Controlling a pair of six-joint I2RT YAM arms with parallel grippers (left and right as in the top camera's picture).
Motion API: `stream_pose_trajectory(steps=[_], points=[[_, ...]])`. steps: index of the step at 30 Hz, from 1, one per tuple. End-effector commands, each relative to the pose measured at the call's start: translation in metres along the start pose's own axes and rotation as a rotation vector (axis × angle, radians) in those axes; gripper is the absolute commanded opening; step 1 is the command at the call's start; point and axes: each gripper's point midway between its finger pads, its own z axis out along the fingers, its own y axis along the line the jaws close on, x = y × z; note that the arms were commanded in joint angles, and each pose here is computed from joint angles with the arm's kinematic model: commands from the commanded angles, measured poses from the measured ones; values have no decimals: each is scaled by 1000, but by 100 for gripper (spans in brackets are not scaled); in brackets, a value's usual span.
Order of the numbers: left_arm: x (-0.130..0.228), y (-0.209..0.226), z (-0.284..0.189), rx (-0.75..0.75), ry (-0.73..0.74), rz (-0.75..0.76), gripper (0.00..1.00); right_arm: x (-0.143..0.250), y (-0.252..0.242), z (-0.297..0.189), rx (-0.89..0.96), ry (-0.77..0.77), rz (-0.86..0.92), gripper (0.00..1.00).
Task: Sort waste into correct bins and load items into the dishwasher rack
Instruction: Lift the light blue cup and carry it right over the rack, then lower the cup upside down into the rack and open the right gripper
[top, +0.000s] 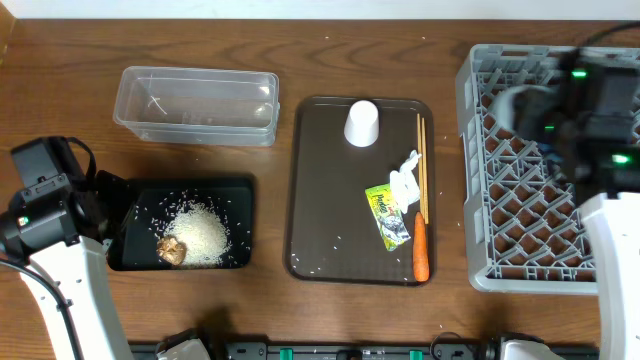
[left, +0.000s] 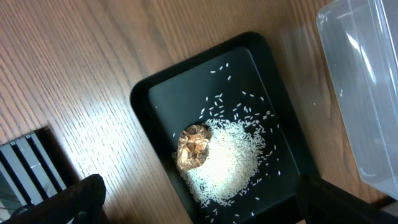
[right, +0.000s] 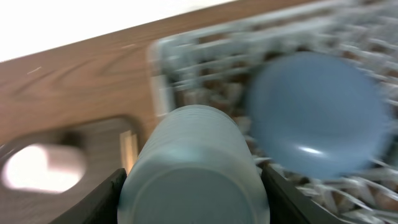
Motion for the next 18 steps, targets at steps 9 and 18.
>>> stream_pose_trajectory(steps=[9, 18], points=[[1, 3, 1, -8, 3, -13, 98, -51, -139, -1, 250, -184, 204, 54], [1, 3, 1, -8, 3, -13, 98, -50, -204, 30, 346, -194, 274, 54]])
